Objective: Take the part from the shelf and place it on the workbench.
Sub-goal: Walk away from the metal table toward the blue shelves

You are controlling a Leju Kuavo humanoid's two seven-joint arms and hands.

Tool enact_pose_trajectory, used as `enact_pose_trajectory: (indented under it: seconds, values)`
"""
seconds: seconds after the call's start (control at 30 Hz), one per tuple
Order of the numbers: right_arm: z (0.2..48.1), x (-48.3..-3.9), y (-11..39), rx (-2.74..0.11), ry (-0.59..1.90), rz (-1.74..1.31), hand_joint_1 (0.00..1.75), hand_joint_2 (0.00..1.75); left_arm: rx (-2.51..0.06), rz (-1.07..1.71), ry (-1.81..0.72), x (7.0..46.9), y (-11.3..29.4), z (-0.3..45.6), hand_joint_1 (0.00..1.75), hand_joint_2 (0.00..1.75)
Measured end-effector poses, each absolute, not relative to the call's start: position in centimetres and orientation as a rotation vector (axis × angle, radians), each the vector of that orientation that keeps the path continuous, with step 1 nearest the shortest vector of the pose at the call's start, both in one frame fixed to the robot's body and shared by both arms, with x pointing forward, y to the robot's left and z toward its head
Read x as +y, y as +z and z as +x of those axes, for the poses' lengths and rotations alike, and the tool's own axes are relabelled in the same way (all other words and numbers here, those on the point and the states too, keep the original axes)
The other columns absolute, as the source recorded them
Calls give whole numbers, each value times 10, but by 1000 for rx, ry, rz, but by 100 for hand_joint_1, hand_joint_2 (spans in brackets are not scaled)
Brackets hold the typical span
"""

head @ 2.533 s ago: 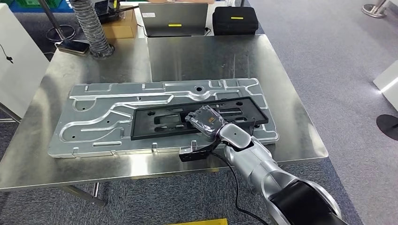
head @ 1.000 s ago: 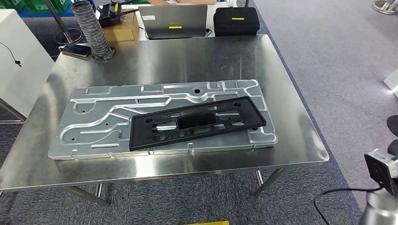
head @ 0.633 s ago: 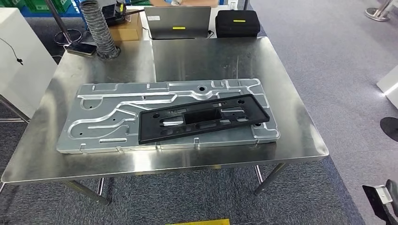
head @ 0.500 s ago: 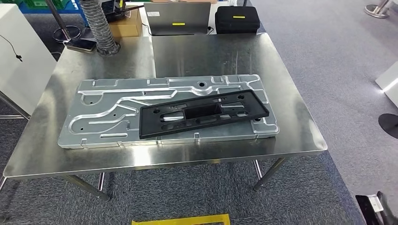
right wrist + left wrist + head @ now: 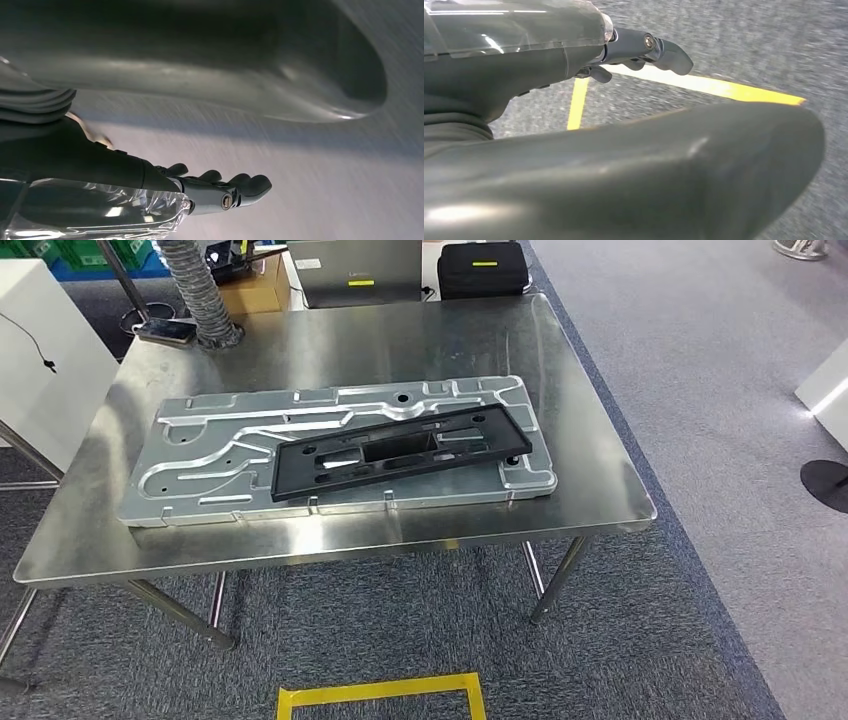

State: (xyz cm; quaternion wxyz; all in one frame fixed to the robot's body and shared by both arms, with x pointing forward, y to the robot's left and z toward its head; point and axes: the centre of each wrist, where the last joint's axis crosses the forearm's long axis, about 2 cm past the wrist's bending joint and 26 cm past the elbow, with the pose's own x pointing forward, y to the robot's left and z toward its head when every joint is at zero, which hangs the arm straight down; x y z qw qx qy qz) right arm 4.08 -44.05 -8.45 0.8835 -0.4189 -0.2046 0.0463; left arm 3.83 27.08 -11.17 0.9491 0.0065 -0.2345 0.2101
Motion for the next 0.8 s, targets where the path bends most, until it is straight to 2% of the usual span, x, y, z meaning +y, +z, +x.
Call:
enact_pose_trajectory:
  seconds: [0.33, 0.8]
  values:
    - [34, -373, -104, -267, 124, -542, 0, 0, -453, 4, 450, 259, -111, 38, 0, 0]
    - [49, -308, -110, -360, 140, -342, 0, 0, -472, 12, 360, 272, -111, 43, 0, 0]
